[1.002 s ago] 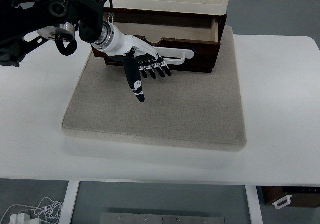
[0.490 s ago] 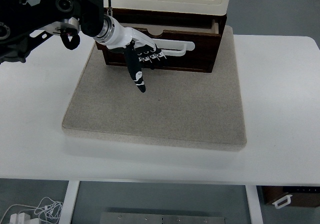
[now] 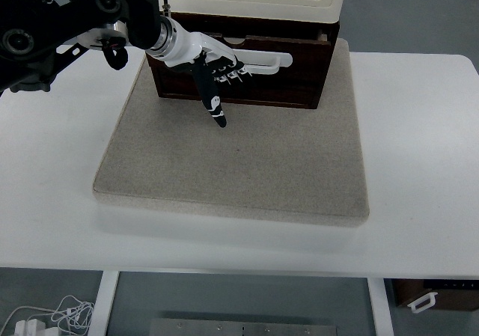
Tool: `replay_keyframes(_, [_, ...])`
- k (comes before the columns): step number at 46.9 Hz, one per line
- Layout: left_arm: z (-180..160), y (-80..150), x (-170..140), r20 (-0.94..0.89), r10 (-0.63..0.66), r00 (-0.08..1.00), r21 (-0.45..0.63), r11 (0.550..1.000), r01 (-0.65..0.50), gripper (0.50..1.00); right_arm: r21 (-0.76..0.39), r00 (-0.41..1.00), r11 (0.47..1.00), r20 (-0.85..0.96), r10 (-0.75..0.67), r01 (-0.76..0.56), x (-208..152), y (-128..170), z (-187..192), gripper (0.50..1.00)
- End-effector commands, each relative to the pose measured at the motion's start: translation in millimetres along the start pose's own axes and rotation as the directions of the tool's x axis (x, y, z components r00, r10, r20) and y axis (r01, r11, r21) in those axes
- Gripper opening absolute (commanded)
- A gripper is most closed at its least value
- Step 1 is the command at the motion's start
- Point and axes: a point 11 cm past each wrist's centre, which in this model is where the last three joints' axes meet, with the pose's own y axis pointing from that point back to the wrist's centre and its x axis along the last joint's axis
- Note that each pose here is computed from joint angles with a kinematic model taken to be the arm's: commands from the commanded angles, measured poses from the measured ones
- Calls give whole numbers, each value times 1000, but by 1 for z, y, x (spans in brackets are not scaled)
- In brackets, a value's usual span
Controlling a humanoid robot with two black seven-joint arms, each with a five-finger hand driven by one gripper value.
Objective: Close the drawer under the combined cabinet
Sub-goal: 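Push the drawer front with the left hand toward the cabinet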
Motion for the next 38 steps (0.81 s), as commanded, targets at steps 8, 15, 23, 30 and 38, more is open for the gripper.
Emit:
replay_keyframes(8, [-3,-4,10,-51,61,997,3,998,-61,1000,0,1000,1000,0,0,0,0,0,0,952])
replay_keyframes(15, [-5,-7,13,-71,73,995,11,997,-73,1000,0,1000,1000,0,0,0,0,0,0,952])
replay_keyframes(23, [-5,-8,16,-85,94,992,5,996,-94,1000,0,1000,1000,0,0,0,0,0,0,952])
replay_keyframes(30, [-5,-8,16,-92,101,991,4,995,-101,1000,0,1000,1000,0,0,0,0,0,0,952])
replay_keyframes(38, [-7,-9,15,-97,99,990,5,995,-99,1000,0,1000,1000,0,0,0,0,0,0,952])
